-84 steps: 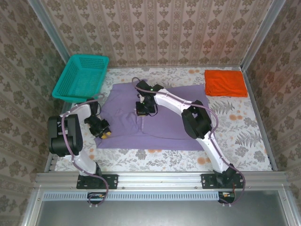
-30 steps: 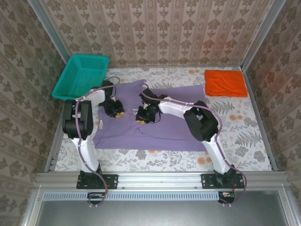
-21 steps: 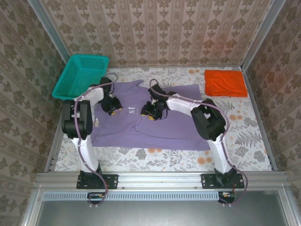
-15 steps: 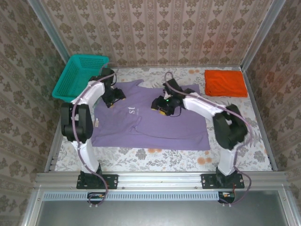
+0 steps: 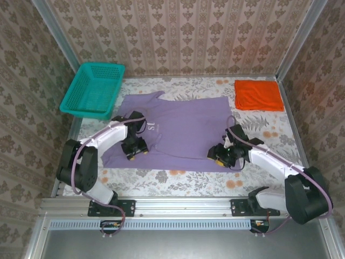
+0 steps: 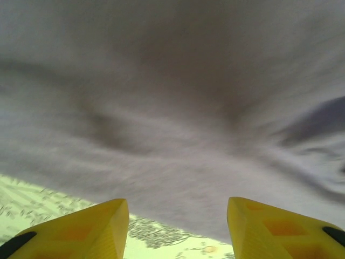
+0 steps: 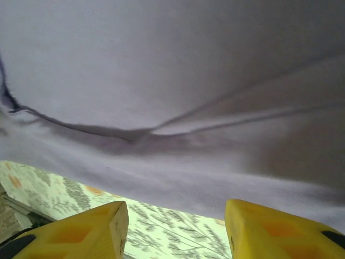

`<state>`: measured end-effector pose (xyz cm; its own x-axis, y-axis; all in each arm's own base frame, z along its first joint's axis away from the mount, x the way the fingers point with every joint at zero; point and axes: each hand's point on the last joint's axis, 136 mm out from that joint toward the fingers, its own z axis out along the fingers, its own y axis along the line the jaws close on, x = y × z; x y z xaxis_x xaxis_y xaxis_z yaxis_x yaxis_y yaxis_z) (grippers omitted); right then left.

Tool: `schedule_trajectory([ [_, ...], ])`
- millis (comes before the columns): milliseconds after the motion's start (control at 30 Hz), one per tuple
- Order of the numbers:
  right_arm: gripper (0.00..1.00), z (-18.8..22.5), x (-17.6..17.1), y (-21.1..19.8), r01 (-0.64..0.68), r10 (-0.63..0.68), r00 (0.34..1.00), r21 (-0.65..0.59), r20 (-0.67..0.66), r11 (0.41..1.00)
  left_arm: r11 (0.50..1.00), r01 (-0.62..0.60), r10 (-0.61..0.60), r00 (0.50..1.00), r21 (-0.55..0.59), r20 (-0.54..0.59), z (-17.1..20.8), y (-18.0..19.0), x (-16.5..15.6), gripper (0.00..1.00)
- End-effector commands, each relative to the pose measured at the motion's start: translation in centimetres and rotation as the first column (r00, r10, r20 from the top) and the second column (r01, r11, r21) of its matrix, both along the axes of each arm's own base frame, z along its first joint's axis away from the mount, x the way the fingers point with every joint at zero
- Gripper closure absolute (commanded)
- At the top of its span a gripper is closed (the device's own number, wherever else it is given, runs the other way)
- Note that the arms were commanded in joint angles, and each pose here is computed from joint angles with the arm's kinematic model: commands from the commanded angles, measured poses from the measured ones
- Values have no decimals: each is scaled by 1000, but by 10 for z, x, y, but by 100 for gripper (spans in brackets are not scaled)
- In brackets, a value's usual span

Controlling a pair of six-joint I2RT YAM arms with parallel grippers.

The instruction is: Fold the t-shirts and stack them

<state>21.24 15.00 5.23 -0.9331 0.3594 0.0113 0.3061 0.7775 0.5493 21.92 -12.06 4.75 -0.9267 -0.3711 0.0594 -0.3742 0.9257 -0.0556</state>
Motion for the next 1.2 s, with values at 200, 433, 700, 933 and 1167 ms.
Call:
schedule_trajectory([
  [200,54,-48,-23,-17,83,-94,981,-74,-168,994,996,-74,76,996,45,-50,-28,31,-30,49],
  [433,57,-72,-59,-28,165,-200,921,-131,-335,978,999,-13,17,991,30,-130,-46,37,-56,49],
  [700,58,-62,-103,-48,268,-311,886,-169,-344,949,999,-11,4,984,-37,-176,-41,33,-87,47],
  [933,59,-64,-133,-56,332,-365,860,-152,-356,931,995,-45,25,978,-94,-207,-35,27,-112,46],
  [1167,57,-43,-124,-53,333,-351,886,-112,-302,936,987,-33,14,993,-159,-119,7,17,-102,45],
])
